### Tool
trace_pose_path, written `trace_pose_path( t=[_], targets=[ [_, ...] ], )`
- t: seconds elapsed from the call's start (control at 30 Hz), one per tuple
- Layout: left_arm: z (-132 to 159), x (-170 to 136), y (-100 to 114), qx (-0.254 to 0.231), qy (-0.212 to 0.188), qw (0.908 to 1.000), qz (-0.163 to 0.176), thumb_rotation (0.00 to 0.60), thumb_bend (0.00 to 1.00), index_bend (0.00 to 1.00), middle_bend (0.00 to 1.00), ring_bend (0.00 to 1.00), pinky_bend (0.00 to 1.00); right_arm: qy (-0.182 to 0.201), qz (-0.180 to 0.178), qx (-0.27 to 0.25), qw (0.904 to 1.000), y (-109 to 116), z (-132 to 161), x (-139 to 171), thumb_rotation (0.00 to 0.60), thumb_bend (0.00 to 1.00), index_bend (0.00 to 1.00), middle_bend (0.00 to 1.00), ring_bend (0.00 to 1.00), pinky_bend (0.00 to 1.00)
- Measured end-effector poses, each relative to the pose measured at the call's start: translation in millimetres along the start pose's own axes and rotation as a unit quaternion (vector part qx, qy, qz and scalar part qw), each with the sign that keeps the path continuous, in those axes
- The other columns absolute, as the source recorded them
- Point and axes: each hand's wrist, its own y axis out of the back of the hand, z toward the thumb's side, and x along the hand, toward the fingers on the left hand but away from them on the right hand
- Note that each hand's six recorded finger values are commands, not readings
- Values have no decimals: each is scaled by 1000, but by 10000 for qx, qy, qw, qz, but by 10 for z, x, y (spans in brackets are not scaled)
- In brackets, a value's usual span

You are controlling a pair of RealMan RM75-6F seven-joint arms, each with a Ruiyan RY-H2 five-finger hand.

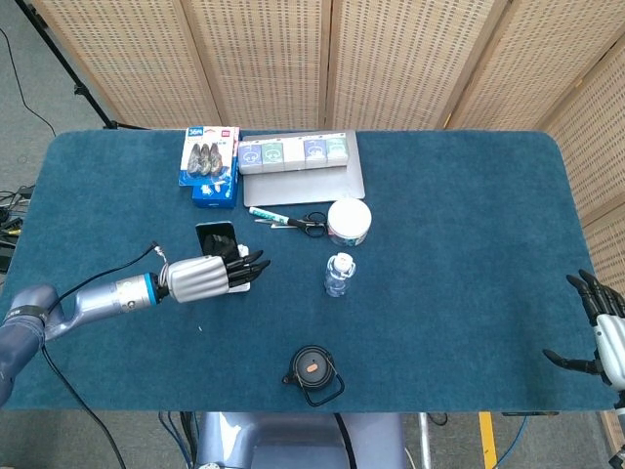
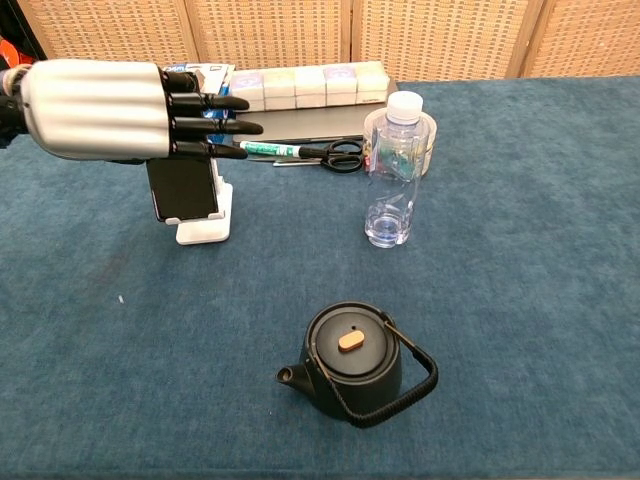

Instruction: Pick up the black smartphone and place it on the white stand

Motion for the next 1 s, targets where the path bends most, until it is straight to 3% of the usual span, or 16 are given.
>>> trace_pose_path(
  t=[0.2,0.3,0.37,0.47,0.6,0.7,0.73,0.77,0.8,0.9,0.93,1.0],
  targets=[
    [-97,-205,234,-391,311,9979,416,600,126,110,0,0,416,21,3,-7,10000,0,12,7,600,0,0,0,0,0],
    [-149,-375,337,-675,659,9940,562,600,92,104,0,0,399,50,15,1,10000,-5,25,19,600,0,0,0,0,0],
    [-170,-492,374,-1070,1126,9861,592,600,65,139,0,0,378,62,-5,12,10000,5,23,35,600,0,0,0,0,0],
    [-182,-693,390,-1834,2045,9601,518,600,48,224,0,0,306,68,-11,27,10000,11,7,51,600,0,0,0,0,0],
    [-126,-978,382,-2884,3203,9020,244,600,39,222,0,0,221,84,-9,41,10000,16,-4,68,600,0,0,0,0,0],
    [-28,-1254,375,-3648,4004,8405,-75,600,31,121,0,0,124,110,-48,71,9999,34,-14,85,600,0,0,0,0,0],
    [37,-1396,363,-3942,4330,8103,-245,600,26,60,0,0,77,115,-62,86,9999,39,-19,88,600,0,0,0,0,0],
    [98,-1509,350,-4156,4560,7860,-399,600,23,18,0,0,39,112,-75,110,9998,39,-24,90,600,0,0,0,0,0],
    [183,-1667,333,-4404,4847,7530,-637,600,20,0,0,0,15,109,-82,129,9998,37,-27,91,600,0,0,0,0,0],
    [431,-2058,327,-4808,5420,6776,-1264,600,4,0,0,0,0,93,-109,154,9998,36,-29,95,600,0,0,0,0,0],
    [501,-2148,335,-4886,5516,6611,-1415,600,2,0,0,0,0,93,-117,157,9998,38,-27,96,600,0,0,0,0,0],
    [601,-2274,356,-5025,5606,6376,-1632,600,0,0,0,0,0,97,-144,165,9997,45,-17,95,600,0,0,0,0,0]
  ],
)
